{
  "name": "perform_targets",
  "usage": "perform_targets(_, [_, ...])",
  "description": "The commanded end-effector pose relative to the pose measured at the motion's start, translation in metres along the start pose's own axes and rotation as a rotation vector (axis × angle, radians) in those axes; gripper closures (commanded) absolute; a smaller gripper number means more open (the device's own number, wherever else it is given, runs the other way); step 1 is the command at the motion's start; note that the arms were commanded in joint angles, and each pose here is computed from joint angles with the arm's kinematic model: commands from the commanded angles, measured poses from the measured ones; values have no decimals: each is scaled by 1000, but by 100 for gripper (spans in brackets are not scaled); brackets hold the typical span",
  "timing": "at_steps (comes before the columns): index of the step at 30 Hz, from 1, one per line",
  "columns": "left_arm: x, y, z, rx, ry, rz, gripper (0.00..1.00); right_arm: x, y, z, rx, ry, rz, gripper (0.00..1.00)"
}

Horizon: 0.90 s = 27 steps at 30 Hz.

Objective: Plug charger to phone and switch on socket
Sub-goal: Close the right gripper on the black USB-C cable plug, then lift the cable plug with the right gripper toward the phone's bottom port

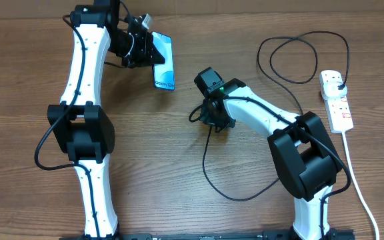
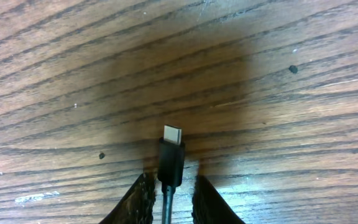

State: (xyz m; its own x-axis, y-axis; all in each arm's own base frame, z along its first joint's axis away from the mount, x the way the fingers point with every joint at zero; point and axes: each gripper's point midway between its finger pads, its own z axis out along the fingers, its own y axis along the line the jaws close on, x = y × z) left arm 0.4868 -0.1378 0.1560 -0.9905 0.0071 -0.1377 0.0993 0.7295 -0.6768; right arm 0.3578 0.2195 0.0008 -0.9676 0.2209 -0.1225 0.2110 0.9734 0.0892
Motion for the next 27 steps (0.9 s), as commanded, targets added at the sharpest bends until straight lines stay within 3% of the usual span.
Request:
perform_targets(1, [-6, -18, -22, 28, -55, 65, 96, 19, -7, 13, 15, 69, 0, 79])
perform_targets(10, [-6, -18, -22, 28, -55, 61, 96, 19, -7, 13, 15, 69, 0, 82])
perform_targets(19, [-6, -19, -22, 28, -55, 61, 96, 17, -6, 13, 14, 63, -1, 96])
perform_targets(27, [-5, -21, -22, 43, -54, 62, 96, 10, -1, 12, -11, 43, -1, 96])
